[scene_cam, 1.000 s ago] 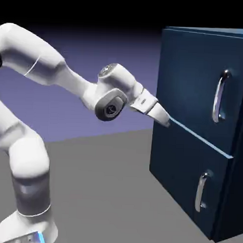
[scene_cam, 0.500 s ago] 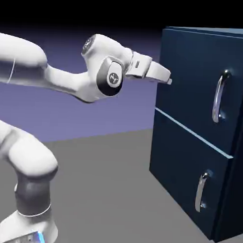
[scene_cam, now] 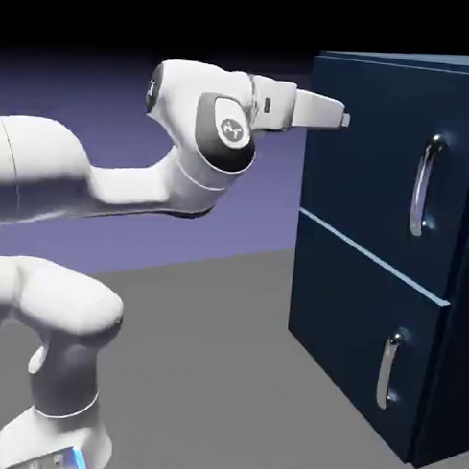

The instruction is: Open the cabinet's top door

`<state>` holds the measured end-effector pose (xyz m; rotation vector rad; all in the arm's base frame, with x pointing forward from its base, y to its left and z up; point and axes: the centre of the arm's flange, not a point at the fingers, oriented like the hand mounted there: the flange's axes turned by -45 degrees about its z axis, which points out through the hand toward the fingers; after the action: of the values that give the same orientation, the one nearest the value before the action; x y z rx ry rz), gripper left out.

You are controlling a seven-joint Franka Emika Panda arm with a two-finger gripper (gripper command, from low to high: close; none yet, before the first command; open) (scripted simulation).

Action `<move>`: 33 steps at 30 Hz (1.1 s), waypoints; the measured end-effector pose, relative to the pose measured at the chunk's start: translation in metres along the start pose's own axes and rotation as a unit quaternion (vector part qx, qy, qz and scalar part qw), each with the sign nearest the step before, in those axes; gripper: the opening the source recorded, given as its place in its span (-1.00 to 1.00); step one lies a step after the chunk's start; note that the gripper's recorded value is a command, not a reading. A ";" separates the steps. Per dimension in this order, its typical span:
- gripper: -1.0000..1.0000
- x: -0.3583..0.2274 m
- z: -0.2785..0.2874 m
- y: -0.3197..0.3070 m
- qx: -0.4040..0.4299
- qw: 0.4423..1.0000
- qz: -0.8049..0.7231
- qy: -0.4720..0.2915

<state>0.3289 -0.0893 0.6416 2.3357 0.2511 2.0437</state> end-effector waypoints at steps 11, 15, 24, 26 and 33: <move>0.00 -0.047 0.028 0.062 -0.018 0.998 0.037 0.052; 0.00 -0.076 0.050 0.077 -0.023 0.996 0.052 0.062; 0.00 -0.103 0.119 0.090 -0.026 0.995 0.065 0.068; -1.00 -0.102 0.125 0.090 -0.026 0.995 0.065 0.068; -1.00 -0.106 0.073 0.063 -0.092 0.991 0.070 0.063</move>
<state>0.3943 -0.1604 0.5352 2.1759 -0.0985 2.1756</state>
